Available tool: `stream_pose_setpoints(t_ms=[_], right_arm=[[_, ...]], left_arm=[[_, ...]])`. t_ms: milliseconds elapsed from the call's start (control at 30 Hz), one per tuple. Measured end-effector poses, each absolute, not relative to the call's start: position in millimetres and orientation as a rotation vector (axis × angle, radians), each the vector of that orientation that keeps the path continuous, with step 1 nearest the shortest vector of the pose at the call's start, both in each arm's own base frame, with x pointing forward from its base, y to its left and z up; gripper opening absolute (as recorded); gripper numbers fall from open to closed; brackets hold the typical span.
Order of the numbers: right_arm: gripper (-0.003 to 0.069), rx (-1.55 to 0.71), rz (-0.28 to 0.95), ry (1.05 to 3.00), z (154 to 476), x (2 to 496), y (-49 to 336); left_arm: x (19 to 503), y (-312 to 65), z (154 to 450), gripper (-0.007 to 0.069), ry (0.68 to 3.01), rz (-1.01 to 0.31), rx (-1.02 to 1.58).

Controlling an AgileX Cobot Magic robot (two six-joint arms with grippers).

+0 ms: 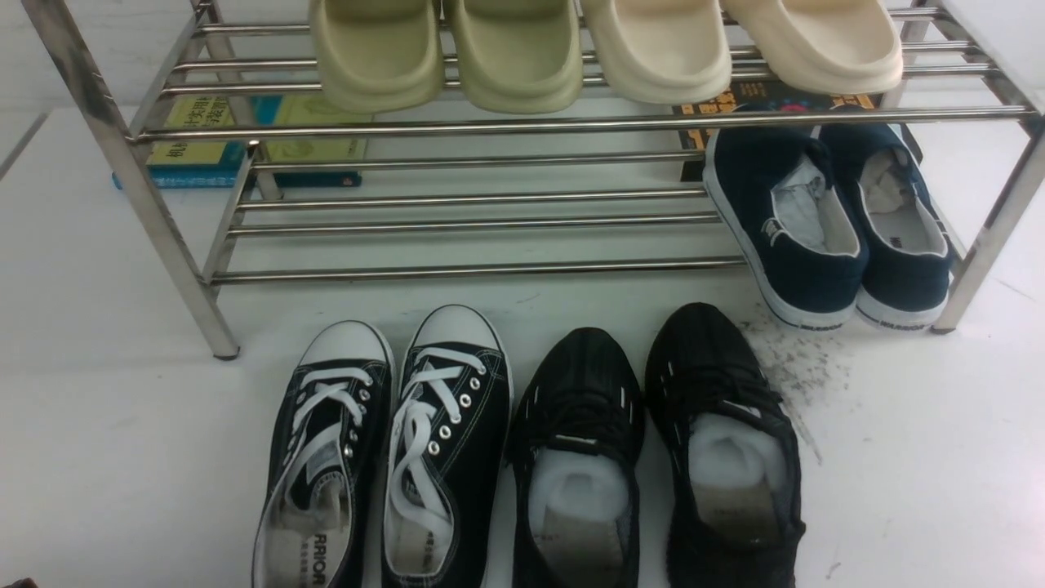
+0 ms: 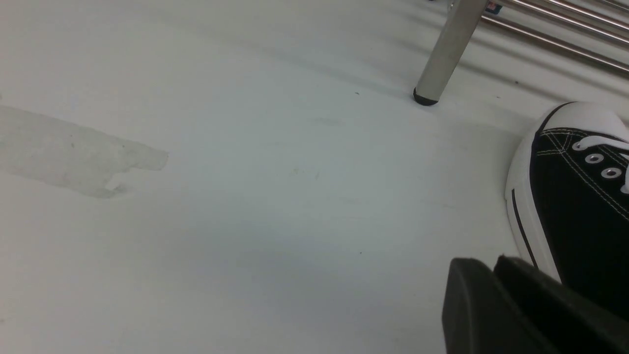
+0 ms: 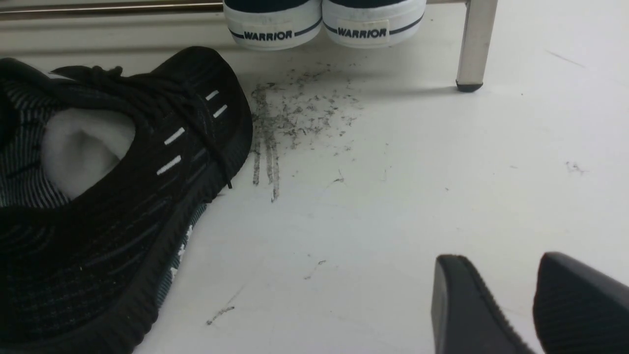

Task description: Take the shoes off the shelf with your hand on the white table.

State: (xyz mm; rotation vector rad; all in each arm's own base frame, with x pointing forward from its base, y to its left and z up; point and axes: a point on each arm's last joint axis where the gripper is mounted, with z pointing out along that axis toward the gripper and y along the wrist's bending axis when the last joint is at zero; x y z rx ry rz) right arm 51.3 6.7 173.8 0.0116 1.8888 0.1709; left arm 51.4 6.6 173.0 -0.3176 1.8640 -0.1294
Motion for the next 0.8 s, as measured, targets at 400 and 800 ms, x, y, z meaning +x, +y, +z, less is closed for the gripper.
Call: stream_pose_setpoints(t_ms=[400, 800], right_arm=[[0.0239, 0.012, 0.171, 1.889, 173.8, 51.3, 6.7], [0.0239, 0.012, 0.171, 1.889, 173.8, 51.3, 6.7]], left_arm=[[51.4, 6.6, 173.0, 0.009, 1.864, -0.131, -0.32], [51.4, 6.7, 172.9, 0.0106, 1.864, -0.131, -0.32]])
